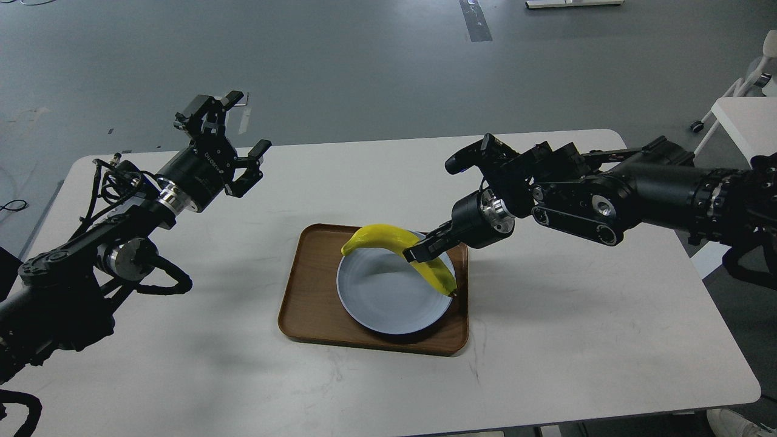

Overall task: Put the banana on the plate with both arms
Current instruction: 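Lower the banana onto the plate with the right gripper, then open the right gripper and raise it away from the banana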

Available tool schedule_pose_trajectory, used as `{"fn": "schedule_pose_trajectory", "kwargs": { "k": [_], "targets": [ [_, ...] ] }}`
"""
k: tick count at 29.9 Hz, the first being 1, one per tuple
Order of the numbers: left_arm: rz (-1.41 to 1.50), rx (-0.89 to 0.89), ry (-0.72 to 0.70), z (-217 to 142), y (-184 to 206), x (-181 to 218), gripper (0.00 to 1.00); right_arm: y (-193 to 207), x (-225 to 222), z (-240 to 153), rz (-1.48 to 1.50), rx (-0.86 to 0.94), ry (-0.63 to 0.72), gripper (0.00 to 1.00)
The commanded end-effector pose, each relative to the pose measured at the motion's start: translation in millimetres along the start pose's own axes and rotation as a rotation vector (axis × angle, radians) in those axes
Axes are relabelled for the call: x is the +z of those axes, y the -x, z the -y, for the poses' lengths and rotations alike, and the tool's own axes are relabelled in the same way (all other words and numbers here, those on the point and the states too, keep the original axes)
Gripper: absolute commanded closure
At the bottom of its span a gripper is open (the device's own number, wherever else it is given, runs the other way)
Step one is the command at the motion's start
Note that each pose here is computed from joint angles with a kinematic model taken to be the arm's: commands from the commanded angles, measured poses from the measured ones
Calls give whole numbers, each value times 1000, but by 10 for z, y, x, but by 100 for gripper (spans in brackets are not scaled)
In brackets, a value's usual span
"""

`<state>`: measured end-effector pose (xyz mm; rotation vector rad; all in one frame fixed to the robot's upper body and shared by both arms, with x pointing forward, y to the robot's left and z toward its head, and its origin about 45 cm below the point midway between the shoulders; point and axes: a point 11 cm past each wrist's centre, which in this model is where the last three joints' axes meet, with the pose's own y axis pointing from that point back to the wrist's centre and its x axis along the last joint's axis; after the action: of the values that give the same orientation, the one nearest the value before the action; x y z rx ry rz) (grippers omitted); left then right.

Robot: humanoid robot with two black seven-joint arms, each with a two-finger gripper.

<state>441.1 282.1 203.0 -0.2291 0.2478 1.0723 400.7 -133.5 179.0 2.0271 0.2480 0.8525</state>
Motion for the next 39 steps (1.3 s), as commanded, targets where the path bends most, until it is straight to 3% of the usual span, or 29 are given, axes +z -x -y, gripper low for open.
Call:
{"fn": "schedule_pose_trajectory", "kwargs": {
  "k": [1, 7, 16, 19, 20, 21, 24, 31, 39],
  "targets": [
    [2, 0, 1, 2, -4, 10, 2, 39, -35, 71, 9, -7, -13, 74],
    [1, 1, 4, 4, -6, 18, 2, 52, -56, 125, 24, -5, -22, 70],
    [0, 0, 4, 7, 0, 14, 2, 58, -66, 171, 25, -6, -23, 49],
    [0, 2, 5, 4, -6, 18, 2, 56, -62, 169, 26, -5, -21, 30],
    [1, 1, 4, 4, -6, 18, 2, 54, -46, 158, 27, -2, -18, 2],
    [1, 1, 4, 4, -6, 18, 2, 39, -21, 137, 30, 8, -13, 0],
    [0, 2, 3, -1, -8, 11, 2, -12, 5, 93, 51, 40, -16, 0],
    [-1, 1, 3, -1, -6, 11, 2, -415, 387, -670, 358, 384, -91, 0],
    [-20, -28, -1, 1, 43, -20, 2, -294, 889, -1254, 906, 823, -352, 0]
  ]
}}
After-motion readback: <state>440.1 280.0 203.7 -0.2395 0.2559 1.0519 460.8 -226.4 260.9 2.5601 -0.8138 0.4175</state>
